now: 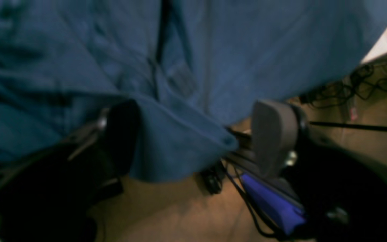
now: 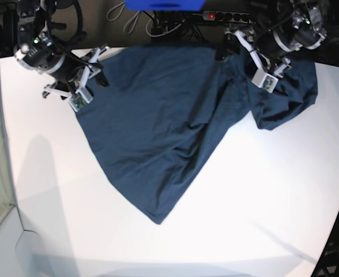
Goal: Layout the t-shirt on the table in an organized manner, then fold the t-shirt properly
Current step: 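Grasp the bunched sleeve area with the left gripper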
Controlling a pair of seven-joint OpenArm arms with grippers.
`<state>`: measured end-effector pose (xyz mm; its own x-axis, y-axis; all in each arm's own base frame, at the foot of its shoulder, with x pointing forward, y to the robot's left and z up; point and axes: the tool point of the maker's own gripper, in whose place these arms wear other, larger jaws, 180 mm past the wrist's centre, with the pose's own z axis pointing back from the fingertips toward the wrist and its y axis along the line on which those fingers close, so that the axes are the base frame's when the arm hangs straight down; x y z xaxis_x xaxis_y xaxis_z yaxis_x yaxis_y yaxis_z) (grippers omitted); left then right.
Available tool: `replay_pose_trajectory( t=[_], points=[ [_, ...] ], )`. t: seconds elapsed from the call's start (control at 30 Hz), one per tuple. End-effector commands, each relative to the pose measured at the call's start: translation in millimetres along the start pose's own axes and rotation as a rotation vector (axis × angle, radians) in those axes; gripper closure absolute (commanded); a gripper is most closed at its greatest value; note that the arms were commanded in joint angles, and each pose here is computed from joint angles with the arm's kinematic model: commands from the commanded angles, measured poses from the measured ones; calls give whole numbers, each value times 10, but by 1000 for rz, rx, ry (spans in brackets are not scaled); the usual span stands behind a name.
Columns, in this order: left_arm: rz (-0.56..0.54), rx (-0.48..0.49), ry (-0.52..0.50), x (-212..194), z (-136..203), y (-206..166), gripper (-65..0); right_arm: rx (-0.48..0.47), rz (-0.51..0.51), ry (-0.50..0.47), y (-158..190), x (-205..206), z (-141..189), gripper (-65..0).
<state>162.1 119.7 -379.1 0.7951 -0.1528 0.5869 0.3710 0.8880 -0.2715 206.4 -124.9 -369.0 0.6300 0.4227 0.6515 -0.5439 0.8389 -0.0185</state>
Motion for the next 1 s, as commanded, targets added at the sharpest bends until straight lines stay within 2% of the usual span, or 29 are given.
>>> replay_pose_trajectory(
  t=[0.0,0.23,0.37,0.57,0.7,0.97],
  points=[
    [-8,3,-21,63,-2,8,-441,-4,17,-38,-31,98,38,-268],
    [4,22,18,-5,-117,113,-169,-7,19,-36,-41,94,41,-267],
    [-6,31,-4,77,-94,133,0,-7,19,-36,-41,94,41,-267],
    [-46,47,-84,396,-53,131,-1,-6,16,-38,-34,97,38,-267],
    [-48,84,-205,812,15,188,-1,-5,14,-39,-28,101,36,-267],
    [-37,235,-490,1836,406,698,-1,-7,18,-37,-38,96,40,-267]
  ],
)
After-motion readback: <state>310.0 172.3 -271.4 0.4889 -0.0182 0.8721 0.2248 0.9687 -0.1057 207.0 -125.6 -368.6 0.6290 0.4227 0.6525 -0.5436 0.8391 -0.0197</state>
